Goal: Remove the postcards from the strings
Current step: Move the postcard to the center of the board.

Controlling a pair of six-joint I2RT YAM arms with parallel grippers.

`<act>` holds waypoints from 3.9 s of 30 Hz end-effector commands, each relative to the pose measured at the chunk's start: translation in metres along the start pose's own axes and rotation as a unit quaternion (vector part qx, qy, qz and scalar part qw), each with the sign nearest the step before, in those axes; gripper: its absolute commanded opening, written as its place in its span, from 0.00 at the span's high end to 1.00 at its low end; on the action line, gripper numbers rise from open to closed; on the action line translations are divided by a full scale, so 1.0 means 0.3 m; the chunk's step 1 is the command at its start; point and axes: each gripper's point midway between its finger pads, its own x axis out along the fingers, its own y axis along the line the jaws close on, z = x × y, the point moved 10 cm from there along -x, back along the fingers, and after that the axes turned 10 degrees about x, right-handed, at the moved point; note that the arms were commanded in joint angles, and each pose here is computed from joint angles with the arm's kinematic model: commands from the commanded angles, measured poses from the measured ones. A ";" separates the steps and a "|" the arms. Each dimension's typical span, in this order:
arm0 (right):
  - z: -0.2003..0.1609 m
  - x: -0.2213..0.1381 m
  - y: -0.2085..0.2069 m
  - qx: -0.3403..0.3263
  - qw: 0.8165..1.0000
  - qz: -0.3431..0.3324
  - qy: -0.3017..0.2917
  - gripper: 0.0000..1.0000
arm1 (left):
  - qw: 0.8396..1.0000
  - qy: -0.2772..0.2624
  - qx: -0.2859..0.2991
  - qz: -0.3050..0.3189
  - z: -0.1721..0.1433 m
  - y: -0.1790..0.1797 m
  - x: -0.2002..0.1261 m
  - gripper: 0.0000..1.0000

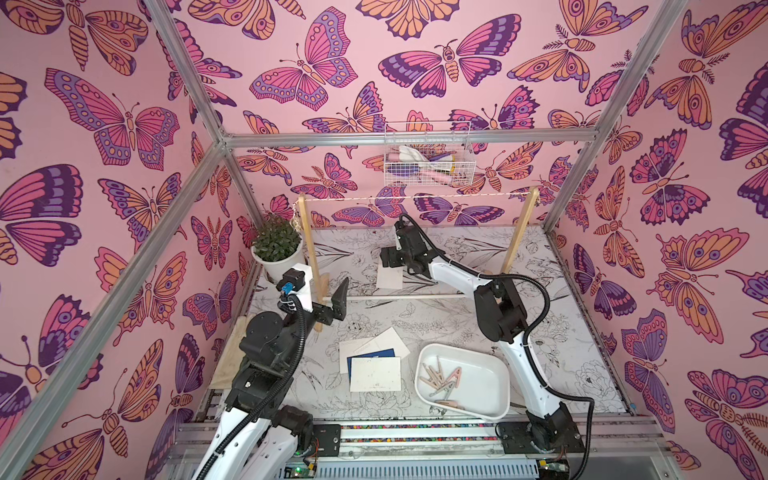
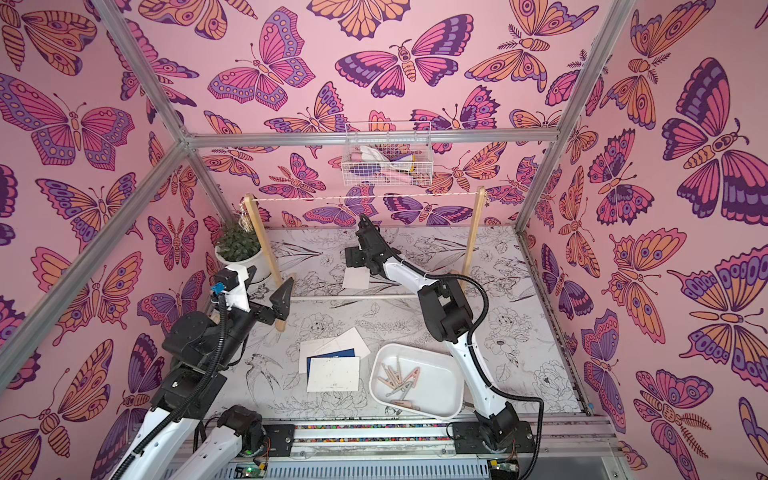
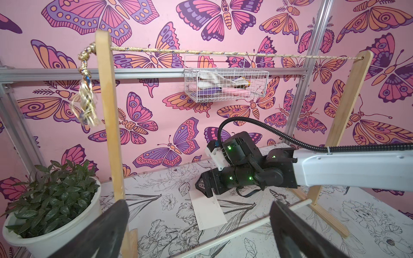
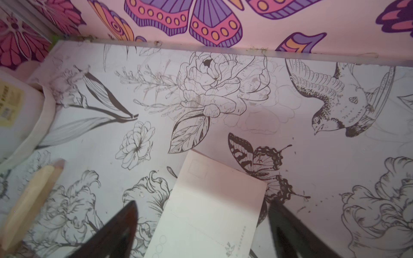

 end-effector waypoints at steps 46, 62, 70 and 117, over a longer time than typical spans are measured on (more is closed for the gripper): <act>-0.050 0.184 -0.053 0.235 0.965 0.059 0.097 0.01 | 1.000 0.007 0.013 0.012 -0.026 0.005 0.010 0.00; -0.157 0.071 -0.057 0.203 0.968 0.046 0.142 0.01 | 1.000 0.004 0.012 0.014 -0.025 0.007 0.009 0.00; -0.178 -0.009 -0.029 0.195 0.967 0.061 0.153 0.01 | 1.000 0.001 0.012 0.014 -0.022 0.007 0.004 0.00; -0.160 0.025 -0.017 0.133 0.973 0.059 0.179 0.01 | 1.000 0.005 0.017 0.016 -0.031 0.008 0.005 0.00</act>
